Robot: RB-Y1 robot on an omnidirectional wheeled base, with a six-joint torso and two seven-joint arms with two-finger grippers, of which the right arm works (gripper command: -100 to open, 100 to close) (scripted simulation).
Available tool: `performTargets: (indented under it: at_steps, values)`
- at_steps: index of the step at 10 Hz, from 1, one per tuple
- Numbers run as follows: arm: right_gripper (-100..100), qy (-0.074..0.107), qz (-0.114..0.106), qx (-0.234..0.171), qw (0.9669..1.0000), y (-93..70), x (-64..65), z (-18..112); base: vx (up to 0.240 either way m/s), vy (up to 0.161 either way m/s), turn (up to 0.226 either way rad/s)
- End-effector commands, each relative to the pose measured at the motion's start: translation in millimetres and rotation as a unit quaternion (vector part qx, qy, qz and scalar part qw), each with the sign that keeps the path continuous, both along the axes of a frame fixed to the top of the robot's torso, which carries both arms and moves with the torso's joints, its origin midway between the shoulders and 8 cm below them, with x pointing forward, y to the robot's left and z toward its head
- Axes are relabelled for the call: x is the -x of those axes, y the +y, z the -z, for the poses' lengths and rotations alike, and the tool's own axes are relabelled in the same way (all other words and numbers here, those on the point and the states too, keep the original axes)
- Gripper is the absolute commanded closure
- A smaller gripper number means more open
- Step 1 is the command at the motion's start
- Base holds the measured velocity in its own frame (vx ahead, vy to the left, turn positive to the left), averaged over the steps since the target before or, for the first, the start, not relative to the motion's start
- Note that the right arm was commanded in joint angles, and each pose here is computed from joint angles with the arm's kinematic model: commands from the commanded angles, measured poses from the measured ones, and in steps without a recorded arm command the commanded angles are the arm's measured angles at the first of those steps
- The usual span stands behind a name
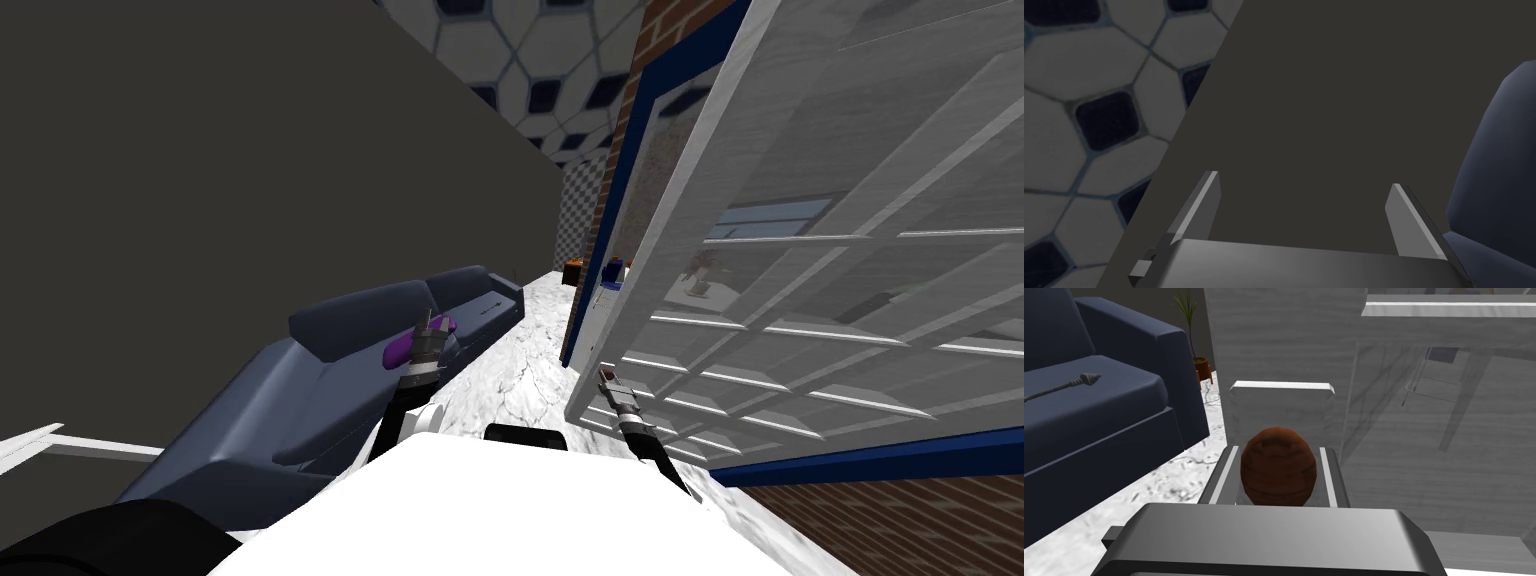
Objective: Pull the door open
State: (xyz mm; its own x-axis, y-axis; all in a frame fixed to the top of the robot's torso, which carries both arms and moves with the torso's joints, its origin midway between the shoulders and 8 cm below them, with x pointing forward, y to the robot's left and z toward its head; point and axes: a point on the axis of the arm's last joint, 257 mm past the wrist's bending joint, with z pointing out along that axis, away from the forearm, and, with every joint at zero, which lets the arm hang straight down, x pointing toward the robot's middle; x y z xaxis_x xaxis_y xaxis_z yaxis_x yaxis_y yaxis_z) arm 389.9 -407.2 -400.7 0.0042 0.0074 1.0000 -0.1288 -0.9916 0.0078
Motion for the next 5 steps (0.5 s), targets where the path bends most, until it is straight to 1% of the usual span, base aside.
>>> performTargets:
  at_steps: [1,3,5]
  values:
    - [100,0.000,-0.013,-0.001,0.9999,3.7,5.4,0.5,-0.238,-0.051,0.094]
    - [100,-0.002,-0.032,-0.002,0.9995,7.7,13.4,-0.3,-0.243,-0.047,0.112]
    - [100,-0.002,-0.045,-0.003,0.9990,10.6,19.0,-0.6,-0.225,-0.050,0.089]
